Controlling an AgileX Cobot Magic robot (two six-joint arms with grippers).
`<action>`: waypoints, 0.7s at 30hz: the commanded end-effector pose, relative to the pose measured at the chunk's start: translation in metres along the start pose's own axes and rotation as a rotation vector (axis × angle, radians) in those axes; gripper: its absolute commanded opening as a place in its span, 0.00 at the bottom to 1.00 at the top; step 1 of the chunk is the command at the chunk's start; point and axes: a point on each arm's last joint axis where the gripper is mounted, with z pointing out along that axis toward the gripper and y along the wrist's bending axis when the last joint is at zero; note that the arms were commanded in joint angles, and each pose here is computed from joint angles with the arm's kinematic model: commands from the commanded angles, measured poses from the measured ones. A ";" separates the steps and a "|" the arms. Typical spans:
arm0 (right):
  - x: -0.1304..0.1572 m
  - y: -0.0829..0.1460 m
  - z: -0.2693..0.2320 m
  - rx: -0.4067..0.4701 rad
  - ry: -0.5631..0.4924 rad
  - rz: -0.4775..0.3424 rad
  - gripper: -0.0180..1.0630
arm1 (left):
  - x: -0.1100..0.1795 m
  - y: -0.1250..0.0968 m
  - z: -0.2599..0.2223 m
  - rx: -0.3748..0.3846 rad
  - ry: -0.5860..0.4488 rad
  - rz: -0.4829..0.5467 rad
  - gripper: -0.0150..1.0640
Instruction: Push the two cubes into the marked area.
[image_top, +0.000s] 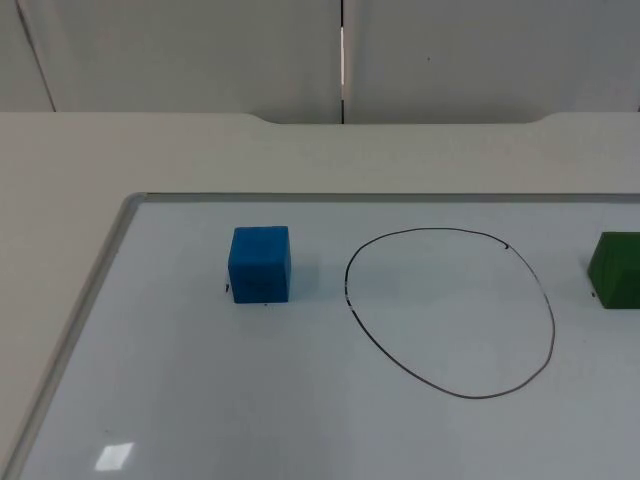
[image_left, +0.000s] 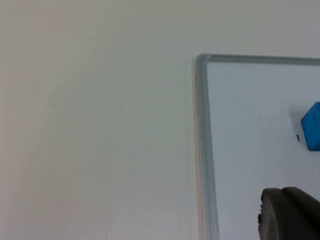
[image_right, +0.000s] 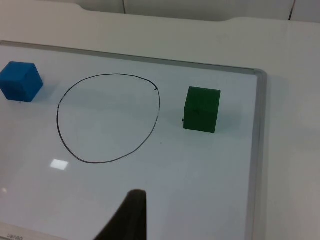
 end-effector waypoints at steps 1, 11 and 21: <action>0.000 0.000 0.000 0.001 -0.006 -0.007 0.99 | -0.005 0.000 0.017 0.009 0.042 -0.010 0.01; 0.000 0.000 0.000 0.001 -0.006 -0.005 0.99 | -0.003 0.001 0.060 0.027 0.192 -0.026 0.01; 0.000 0.000 0.000 0.003 -0.006 -0.002 0.99 | -0.006 -0.005 0.082 0.100 0.194 -0.082 0.01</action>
